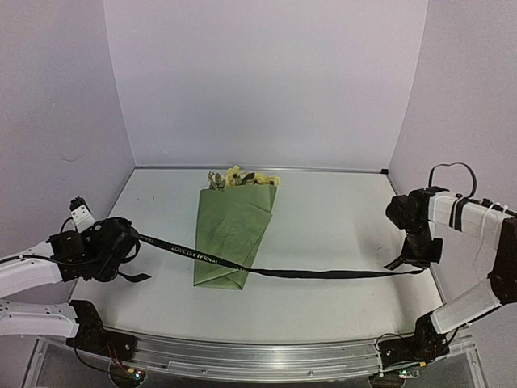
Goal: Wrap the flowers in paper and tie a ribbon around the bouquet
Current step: Straighten the ribbon at the center of the board, then pick up the folded bouquet from the center of the board.
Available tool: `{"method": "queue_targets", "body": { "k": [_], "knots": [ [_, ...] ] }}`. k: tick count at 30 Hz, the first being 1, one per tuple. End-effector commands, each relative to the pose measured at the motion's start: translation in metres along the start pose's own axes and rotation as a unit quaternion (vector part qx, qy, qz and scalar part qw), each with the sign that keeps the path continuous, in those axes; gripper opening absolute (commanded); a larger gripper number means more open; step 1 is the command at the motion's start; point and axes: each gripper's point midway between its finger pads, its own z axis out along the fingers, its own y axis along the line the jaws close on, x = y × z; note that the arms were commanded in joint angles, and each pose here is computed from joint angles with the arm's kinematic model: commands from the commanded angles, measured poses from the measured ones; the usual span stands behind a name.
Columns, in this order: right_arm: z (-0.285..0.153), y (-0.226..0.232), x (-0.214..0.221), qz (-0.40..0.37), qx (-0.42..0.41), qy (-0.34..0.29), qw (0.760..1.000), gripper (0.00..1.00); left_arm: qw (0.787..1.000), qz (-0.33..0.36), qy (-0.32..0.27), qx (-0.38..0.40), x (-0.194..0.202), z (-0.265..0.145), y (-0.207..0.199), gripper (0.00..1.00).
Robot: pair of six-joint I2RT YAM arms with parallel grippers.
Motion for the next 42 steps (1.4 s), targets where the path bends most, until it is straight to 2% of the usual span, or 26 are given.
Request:
{"method": "queue_targets", "body": {
  "k": [1, 5, 7, 10, 13, 14, 20, 23, 26, 28, 32, 33, 36, 38, 42],
  "knots": [
    [0.011, 0.021, 0.005, 0.109, -0.061, 0.005, 0.992, 0.1, 0.998, -0.049, -0.005, -0.039, 0.023, 0.011, 0.008, 0.15],
    [0.019, 0.033, 0.013, 0.13, -0.095, 0.029, 0.987, 0.25, 0.995, -0.066, 0.011, -0.08, 0.037, 0.016, 0.019, 0.25],
    [0.021, 0.036, 0.016, 0.14, -0.107, 0.043, 0.983, 0.34, 0.994, -0.07, 0.013, -0.087, 0.038, 0.017, 0.019, 0.38],
    [0.02, 0.038, 0.017, 0.144, -0.128, 0.046, 0.98, 0.42, 0.993, -0.074, 0.014, -0.094, 0.036, 0.017, 0.023, 0.74],
    [0.011, 0.042, 0.012, 0.129, -0.158, 0.038, 0.978, 0.54, 0.992, -0.079, 0.016, -0.094, 0.031, 0.014, 0.023, 0.95],
    [0.007, 0.045, 0.011, 0.119, -0.17, 0.038, 0.978, 0.58, 0.992, -0.083, 0.016, -0.094, 0.028, 0.013, 0.024, 0.99],
    [-0.017, 0.063, 0.006, 0.076, -0.242, 0.042, 0.966, 0.83, 0.992, -0.1, 0.016, -0.072, -0.003, 0.004, 0.016, 1.0],
    [-0.029, 0.071, 0.004, 0.059, -0.271, 0.047, 0.959, 0.9, 0.995, -0.085, 0.013, -0.049, -0.025, -0.001, 0.006, 1.0],
    [-0.049, 0.091, 0.001, 0.037, -0.322, 0.054, 0.944, 0.98, 0.998, -0.042, 0.024, 0.045, -0.041, -0.005, -0.041, 0.99],
    [-0.067, 0.109, 0.0, 0.007, -0.347, 0.046, 0.937, 0.98, 0.989, -0.045, 0.041, 0.138, -0.045, -0.012, -0.081, 0.97],
    [-0.111, 0.161, 0.006, -0.071, -0.398, 0.027, 0.914, 0.98, 0.958, -0.014, 0.098, 0.268, -0.031, -0.021, -0.142, 0.95],
    [-0.123, 0.178, 0.009, -0.087, -0.414, 0.026, 0.906, 0.98, 0.941, -0.004, 0.132, 0.311, -0.022, -0.024, -0.161, 0.94],
    [-0.155, 0.228, 0.018, -0.121, -0.461, 0.026, 0.879, 0.98, 0.906, 0.031, 0.202, 0.371, 0.007, -0.022, -0.195, 0.92],
    [-0.175, 0.257, 0.027, -0.148, -0.481, 0.025, 0.864, 0.98, 0.886, 0.046, 0.24, 0.395, 0.025, -0.02, -0.209, 0.92],
    [-0.209, 0.312, 0.041, -0.18, -0.52, 0.027, 0.835, 0.98, 0.861, 0.052, 0.294, 0.411, 0.053, -0.009, -0.219, 0.91]
  ]
}}
